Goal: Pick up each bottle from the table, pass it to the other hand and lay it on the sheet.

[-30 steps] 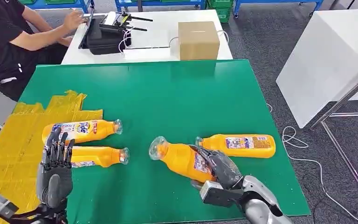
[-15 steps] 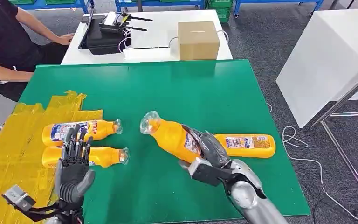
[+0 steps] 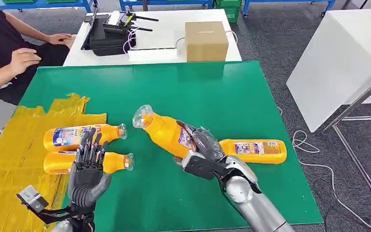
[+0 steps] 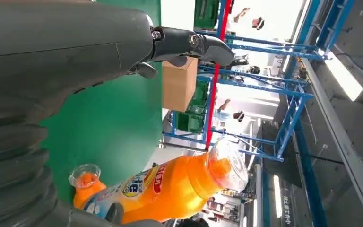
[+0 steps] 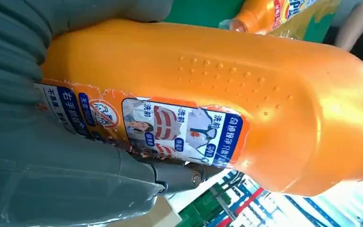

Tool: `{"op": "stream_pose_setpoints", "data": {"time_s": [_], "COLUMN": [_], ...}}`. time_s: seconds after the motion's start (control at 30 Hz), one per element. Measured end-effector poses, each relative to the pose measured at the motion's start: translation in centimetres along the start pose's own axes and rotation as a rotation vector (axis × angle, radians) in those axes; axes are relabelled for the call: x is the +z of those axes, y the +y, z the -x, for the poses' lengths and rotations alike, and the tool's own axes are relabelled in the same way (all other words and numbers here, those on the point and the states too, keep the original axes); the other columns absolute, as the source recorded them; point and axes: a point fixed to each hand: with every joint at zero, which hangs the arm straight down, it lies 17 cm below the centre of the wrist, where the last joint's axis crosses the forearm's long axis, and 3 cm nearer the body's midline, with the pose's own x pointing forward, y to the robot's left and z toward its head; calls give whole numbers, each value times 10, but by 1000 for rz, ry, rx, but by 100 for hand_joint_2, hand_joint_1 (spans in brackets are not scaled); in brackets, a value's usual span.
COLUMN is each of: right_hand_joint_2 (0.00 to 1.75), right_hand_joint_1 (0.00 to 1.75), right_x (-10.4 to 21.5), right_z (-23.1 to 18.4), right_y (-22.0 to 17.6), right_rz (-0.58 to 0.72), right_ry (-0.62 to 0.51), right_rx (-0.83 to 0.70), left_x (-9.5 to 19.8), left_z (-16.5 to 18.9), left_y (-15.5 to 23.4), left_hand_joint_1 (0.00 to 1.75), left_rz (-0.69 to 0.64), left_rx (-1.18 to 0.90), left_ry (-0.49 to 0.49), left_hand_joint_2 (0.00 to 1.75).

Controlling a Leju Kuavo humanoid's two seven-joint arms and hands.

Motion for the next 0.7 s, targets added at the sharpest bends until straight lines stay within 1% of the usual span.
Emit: {"op": "stream_pose_setpoints", "data": {"time_s": [0.2,0.4,0.53,0.63,0.7], "right_hand_joint_2": [175,175,175,175,175], "right_hand_joint_1": [175,175,175,175,175], "right_x": [-2,-34,-47,-47,-45], "right_z": [0,-31,-46,-69,-88], "right_y": [1,20,42,75,106], "right_rz": [-3,-51,-97,-183,-235], "right_ry": [0,-45,-64,-130,-158], "right_rx": [-2,-13,-22,-48,-54], "left_x": [0,-8,-9,-8,-6], "left_z": [2,12,20,22,22], "left_y": [0,-8,-10,-3,0], "left_hand_joint_1": [0,0,0,0,0], "left_rz": [-2,23,28,-5,-12], "left_rx": [14,77,105,141,162], "left_ry": [8,31,47,47,46], "left_hand_joint_2": [175,175,175,175,175]}}
